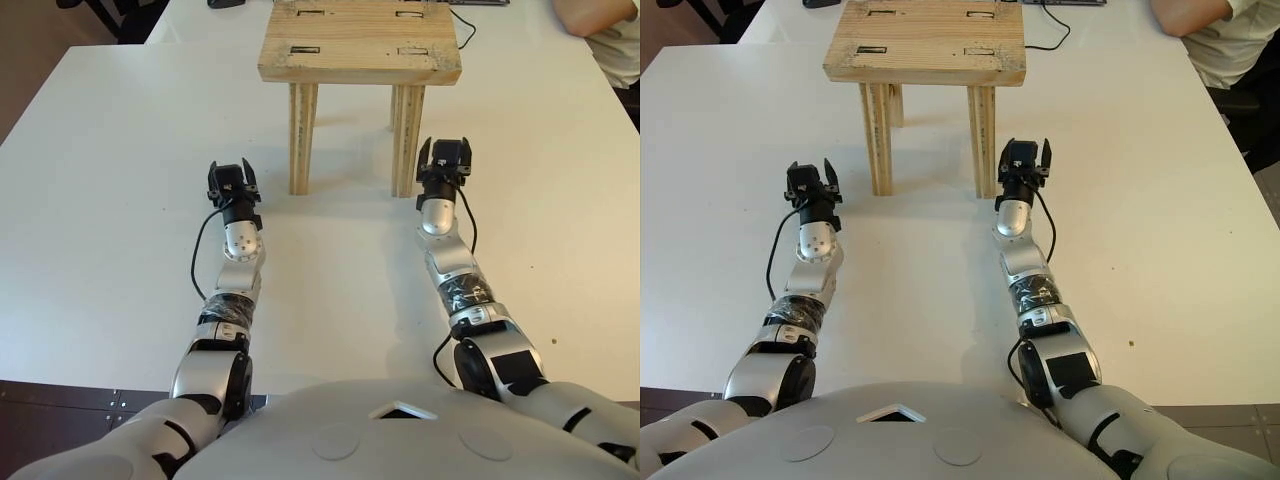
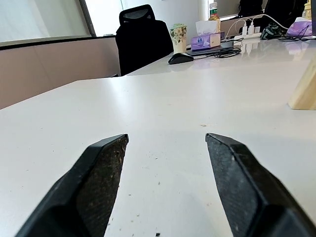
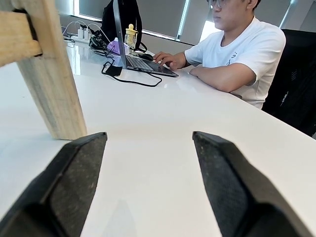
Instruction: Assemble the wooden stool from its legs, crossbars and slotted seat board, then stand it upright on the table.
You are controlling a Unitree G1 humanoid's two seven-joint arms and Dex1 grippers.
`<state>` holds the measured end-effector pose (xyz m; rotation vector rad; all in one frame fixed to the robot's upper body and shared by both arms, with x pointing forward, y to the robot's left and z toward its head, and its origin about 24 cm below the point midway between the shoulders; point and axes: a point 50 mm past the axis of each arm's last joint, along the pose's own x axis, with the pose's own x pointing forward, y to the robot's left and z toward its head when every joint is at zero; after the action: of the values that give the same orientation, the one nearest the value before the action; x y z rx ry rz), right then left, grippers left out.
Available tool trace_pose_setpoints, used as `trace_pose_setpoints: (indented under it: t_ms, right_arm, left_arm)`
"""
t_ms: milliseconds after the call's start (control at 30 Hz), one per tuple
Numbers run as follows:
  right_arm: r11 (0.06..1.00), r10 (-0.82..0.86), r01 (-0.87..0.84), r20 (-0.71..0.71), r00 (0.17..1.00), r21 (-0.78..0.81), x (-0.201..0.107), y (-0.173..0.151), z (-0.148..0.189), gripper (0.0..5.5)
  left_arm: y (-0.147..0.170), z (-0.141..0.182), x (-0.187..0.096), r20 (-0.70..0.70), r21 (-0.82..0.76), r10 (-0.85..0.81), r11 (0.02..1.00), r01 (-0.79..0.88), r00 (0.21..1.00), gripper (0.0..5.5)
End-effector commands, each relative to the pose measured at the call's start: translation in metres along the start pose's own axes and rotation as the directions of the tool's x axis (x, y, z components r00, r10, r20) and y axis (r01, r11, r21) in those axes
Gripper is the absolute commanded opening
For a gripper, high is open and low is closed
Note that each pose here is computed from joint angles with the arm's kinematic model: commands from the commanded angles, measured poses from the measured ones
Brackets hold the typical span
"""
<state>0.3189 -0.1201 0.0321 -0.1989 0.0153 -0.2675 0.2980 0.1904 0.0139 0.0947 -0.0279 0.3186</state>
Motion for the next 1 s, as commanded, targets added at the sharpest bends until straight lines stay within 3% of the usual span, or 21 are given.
trace_pose_setpoints:
  t_ms: [33, 233, 400, 500, 600, 667, 733, 900, 1000]
  right_arm:
    - [0.997, -0.057, 0.057, 0.0, 0.998, 0.045, 0.002, 0.001, 0.008, 3.19]
    - [0.97, -0.222, 0.233, -0.131, 0.966, 0.071, -0.017, -0.015, -0.015, 3.19]
    - [0.962, -0.273, 0.271, -0.1, 0.957, -0.033, -0.001, -0.022, -0.016, 3.19]
    - [0.95, -0.302, 0.282, -0.169, 0.938, -0.132, 0.01, -0.026, -0.023, 3.19]
    - [0.956, -0.238, 0.223, -0.058, 0.97, -0.188, 0.017, -0.024, -0.014, 3.19]
    - [0.964, -0.208, 0.212, 0.044, 0.977, -0.158, 0.021, -0.024, -0.004, 3.19]
    - [0.967, -0.191, 0.205, 0.106, 0.976, -0.149, 0.023, -0.023, 0.002, 3.19]
    - [0.973, -0.177, 0.2, 0.181, 0.967, -0.117, 0.022, -0.013, 0.008, 3.19]
    - [0.966, -0.202, 0.243, 0.318, 0.926, -0.093, 0.021, -0.014, 0.018, 3.19]
  left_arm:
    - [0.007, 0.009, 0.013, 0.0, 0.01, 0.048, 0.999, -0.048, 0.999, 3.2]
    - [-0.016, 0.011, 0.022, -0.069, 0.126, -0.042, 0.991, 0.05, 0.997, 3.2]
    - [-0.017, 0.006, 0.018, -0.089, 0.204, 0.044, 0.979, -0.025, 0.995, 3.2]
    - [-0.015, 0.004, 0.013, -0.08, 0.121, 0.115, 0.987, -0.105, 0.99, 3.2]
    - [-0.014, 0.011, 0.0, 0.041, 0.086, 0.281, 0.955, -0.284, 0.959, 3.2]
    - [-0.015, 0.007, -0.009, 0.038, 0.049, 0.341, 0.938, -0.342, 0.939, 3.2]
    - [-0.019, 0.006, -0.014, 0.066, 0.03, 0.357, 0.933, -0.36, 0.932, 3.2]
    - [-0.021, 0.026, -0.019, 0.298, -0.005, 0.338, 0.936, -0.352, 0.893, 3.2]
    - [-0.023, 0.035, -0.018, 0.394, -0.016, 0.332, 0.935, -0.355, 0.857, 3.2]
